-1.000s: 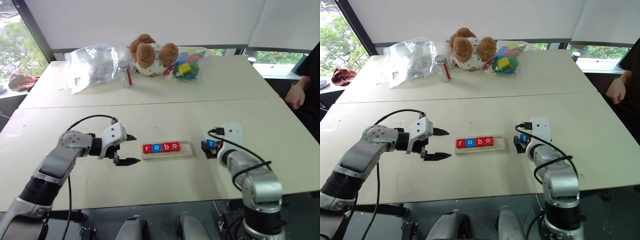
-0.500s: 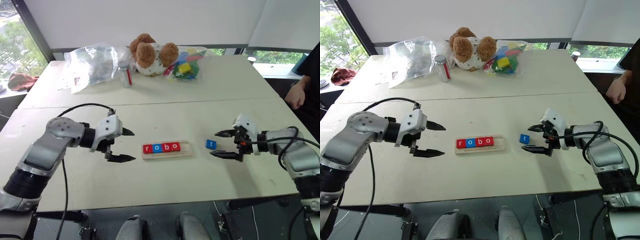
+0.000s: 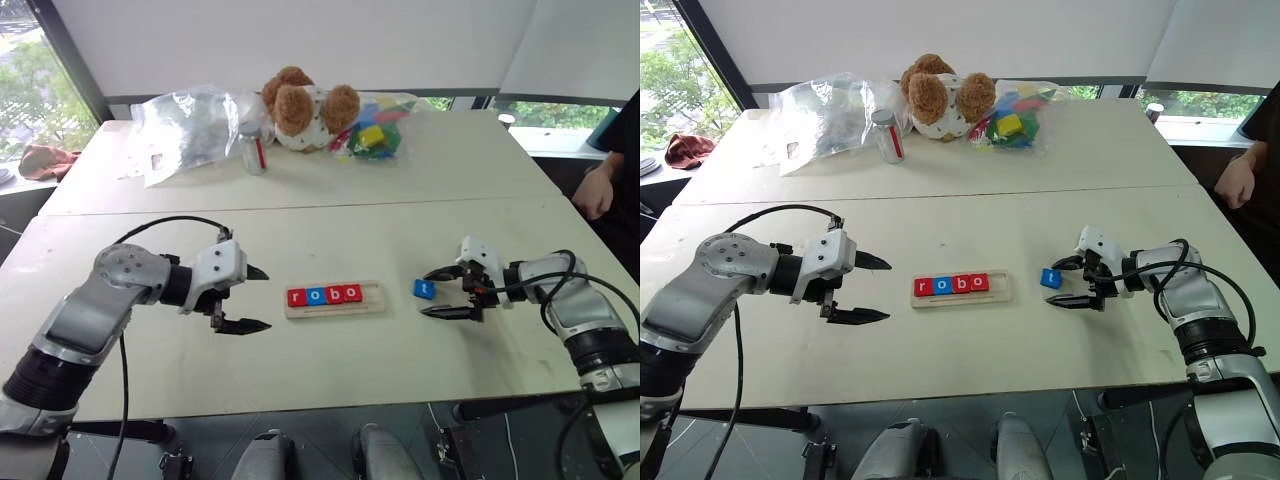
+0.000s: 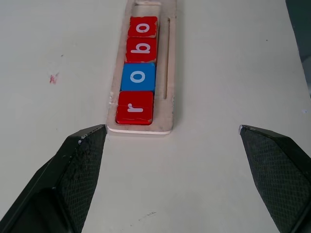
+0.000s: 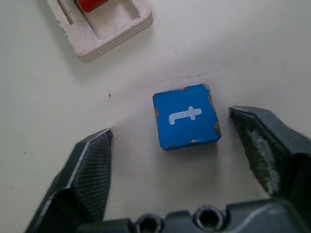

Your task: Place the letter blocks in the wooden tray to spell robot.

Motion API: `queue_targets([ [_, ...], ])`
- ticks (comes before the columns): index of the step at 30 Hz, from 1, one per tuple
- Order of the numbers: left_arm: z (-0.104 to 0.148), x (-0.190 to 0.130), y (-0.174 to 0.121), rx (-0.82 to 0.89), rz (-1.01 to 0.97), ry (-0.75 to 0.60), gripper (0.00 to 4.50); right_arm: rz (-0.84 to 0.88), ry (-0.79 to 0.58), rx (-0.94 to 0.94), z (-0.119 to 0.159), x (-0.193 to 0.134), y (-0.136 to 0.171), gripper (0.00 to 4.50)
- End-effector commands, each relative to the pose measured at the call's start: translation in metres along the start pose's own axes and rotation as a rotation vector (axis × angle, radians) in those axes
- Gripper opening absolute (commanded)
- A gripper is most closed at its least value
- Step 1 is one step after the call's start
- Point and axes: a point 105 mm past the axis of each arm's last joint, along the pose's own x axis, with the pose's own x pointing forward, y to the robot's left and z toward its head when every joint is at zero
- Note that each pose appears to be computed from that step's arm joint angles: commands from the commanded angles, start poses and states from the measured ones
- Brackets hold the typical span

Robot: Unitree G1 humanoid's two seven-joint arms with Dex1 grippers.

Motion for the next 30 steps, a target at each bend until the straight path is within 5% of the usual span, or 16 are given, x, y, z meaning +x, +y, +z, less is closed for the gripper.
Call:
queue_targets([
  [1,0.002,-0.008,0.004,0.016,0.027,0.006,4.50,-0.013,-0.014,-0.031,0.006,-0.001,-0.005,2.12],
  [3,-0.002,-0.010,0.006,0.006,0.036,0.017,4.50,-0.006,-0.016,-0.033,0.008,0.000,-0.004,1.10],
  [14,-0.026,-0.019,0.003,-0.057,0.071,0.076,4.50,0.187,-0.071,-0.195,0.077,0.022,0.013,1.09],
  [30,-0.019,-0.005,-0.003,-0.089,0.098,0.018,4.50,0.275,0.008,-0.294,0.083,0.052,0.006,1.09],
])
